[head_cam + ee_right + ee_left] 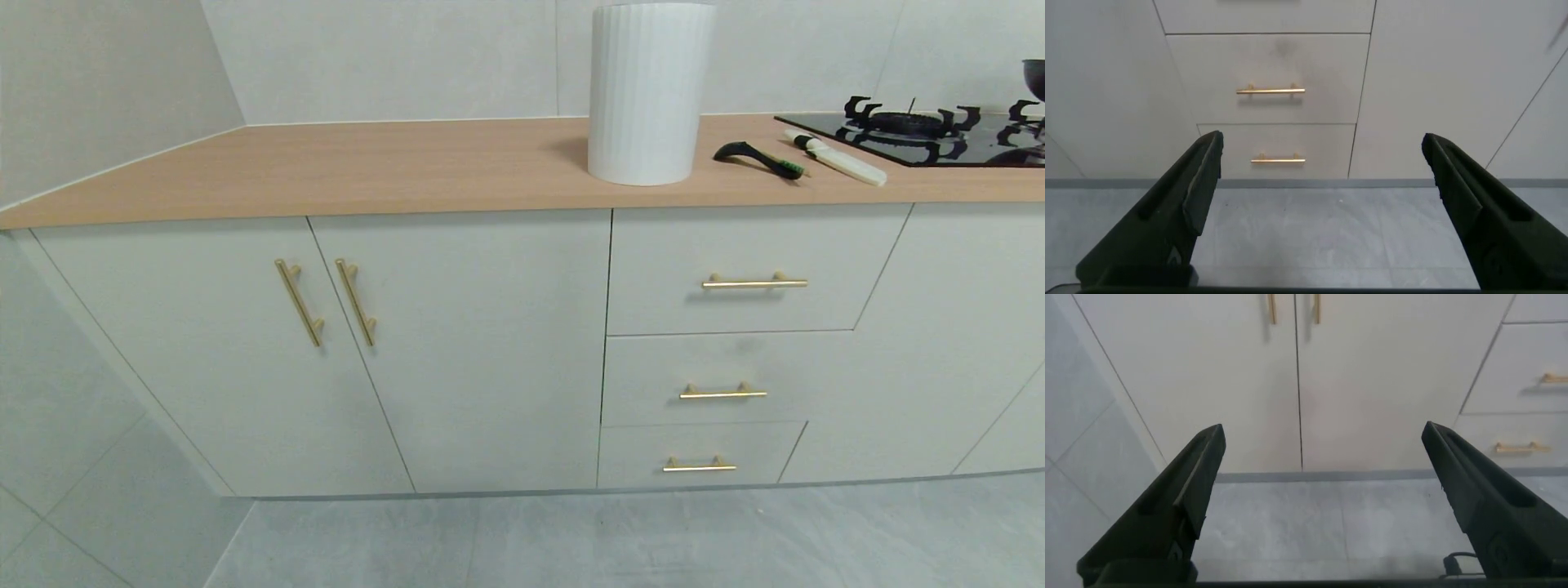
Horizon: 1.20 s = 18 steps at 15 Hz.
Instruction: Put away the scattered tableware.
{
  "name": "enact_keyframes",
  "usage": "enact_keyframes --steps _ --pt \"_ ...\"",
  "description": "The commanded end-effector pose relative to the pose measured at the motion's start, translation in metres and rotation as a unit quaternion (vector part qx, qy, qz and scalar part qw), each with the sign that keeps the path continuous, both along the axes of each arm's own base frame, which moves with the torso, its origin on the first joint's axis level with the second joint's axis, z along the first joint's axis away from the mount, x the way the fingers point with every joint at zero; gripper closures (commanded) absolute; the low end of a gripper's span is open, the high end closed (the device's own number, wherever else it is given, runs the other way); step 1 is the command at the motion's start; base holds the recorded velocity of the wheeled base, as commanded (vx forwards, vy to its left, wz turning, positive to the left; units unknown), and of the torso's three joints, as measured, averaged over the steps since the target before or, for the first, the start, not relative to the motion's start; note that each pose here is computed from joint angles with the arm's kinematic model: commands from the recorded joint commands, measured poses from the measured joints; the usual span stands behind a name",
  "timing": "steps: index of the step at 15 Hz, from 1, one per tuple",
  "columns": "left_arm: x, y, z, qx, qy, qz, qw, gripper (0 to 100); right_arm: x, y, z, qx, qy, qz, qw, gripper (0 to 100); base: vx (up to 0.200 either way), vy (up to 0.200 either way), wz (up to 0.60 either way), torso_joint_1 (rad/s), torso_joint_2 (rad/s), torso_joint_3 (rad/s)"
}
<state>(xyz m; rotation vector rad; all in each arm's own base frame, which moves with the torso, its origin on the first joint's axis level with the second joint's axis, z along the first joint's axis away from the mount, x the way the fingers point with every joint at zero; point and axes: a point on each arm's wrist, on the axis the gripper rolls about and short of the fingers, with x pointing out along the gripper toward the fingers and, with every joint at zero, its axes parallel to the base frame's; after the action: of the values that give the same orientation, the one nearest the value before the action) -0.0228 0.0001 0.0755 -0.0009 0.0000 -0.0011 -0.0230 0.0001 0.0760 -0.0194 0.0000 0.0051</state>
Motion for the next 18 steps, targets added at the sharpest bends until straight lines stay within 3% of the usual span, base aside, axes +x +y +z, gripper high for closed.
enact_keyframes --steps 1,3,16,17,18 --pt "0.000 0.000 0.000 0.000 0.001 0.001 1.0000 0 0.000 0.000 0.000 0.000 0.001 0.001 1.000 0 0.200 0.000 0.00 0.007 0.00 0.002" --pt "0.000 0.000 0.000 0.000 0.001 0.001 1.0000 0 0.000 0.000 0.000 0.000 0.001 0.001 1.000 0 0.200 0.000 0.00 0.002 0.00 0.002" --pt "0.000 0.000 0.000 0.000 -0.001 0.001 1.0000 0 0.000 0.000 0.002 -0.003 -0.005 0.000 1.000 0 0.000 0.000 0.00 0.000 0.00 0.000" --pt "0.000 0.000 0.000 0.000 0.000 0.001 1.0000 0 -0.001 0.000 0.007 -0.001 -0.017 0.002 1.000 0 0.000 0.000 0.00 0.000 0.00 0.000" --pt "0.000 0.000 0.000 0.000 0.000 0.001 1.0000 0 -0.010 0.000 0.040 0.010 -0.063 0.013 0.998 0 0.000 0.000 0.00 0.000 0.00 0.000"
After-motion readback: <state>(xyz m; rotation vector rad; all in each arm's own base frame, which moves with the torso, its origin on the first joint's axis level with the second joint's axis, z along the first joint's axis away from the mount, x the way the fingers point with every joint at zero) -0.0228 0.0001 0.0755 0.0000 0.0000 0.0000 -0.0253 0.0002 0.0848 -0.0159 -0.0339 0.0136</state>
